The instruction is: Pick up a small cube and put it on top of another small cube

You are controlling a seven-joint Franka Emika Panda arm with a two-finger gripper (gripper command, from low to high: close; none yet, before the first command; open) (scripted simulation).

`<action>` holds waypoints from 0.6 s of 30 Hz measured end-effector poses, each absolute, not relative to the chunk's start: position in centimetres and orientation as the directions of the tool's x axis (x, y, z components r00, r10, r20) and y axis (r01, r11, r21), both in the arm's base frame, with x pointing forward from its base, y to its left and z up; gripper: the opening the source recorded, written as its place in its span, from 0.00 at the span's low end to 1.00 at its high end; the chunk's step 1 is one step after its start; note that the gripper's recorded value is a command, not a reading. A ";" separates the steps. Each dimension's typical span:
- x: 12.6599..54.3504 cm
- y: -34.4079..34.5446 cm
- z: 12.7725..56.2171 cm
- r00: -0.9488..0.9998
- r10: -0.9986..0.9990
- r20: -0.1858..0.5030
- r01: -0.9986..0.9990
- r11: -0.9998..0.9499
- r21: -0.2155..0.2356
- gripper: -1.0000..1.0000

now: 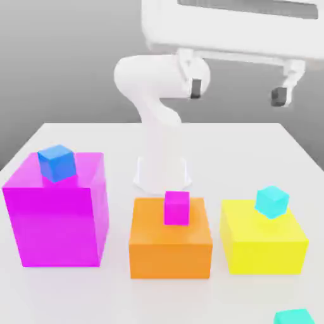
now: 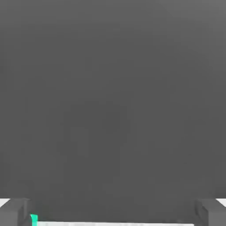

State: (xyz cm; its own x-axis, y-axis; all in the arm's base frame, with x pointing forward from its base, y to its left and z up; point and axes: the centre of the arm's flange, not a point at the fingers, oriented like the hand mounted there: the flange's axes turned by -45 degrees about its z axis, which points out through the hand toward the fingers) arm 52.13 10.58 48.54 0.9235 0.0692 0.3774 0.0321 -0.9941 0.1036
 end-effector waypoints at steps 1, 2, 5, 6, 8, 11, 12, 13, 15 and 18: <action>52.7 11.2 47.0 0.931 0.074 0.357 0.039 -0.994 0.104 0.50; 53.1 12.0 45.4 0.938 0.082 0.336 0.049 -0.993 0.104 0.50; 54.2 14.2 40.6 0.957 0.099 0.273 0.075 -0.992 0.100 0.50; 54.4 14.8 39.0 0.962 0.103 0.252 0.081 -0.992 0.097 0.50; 54.8 15.9 35.7 0.972 0.108 0.210 0.091 -0.992 0.088 0.50; 54.9 17.7 30.9 0.982 0.117 0.147 0.108 -0.992 0.069 0.50; 54.8 18.4 29.3 0.985 0.121 0.126 0.114 -0.992 0.062 0.50; 54.7 19.1 27.7 0.987 0.124 0.105 0.119 -0.991 0.053 0.50; 54.2 20.4 24.6 0.989 0.131 0.064 0.129 -0.991 0.034 0.50; 53.4 22.2 20.0 0.990 0.139 0.011 0.139 -0.990 0.006 0.50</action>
State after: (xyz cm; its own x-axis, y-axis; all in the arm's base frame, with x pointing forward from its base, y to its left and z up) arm 53.44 22.20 20.04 0.9903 0.1387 0.0114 0.1387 -0.9903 0.0057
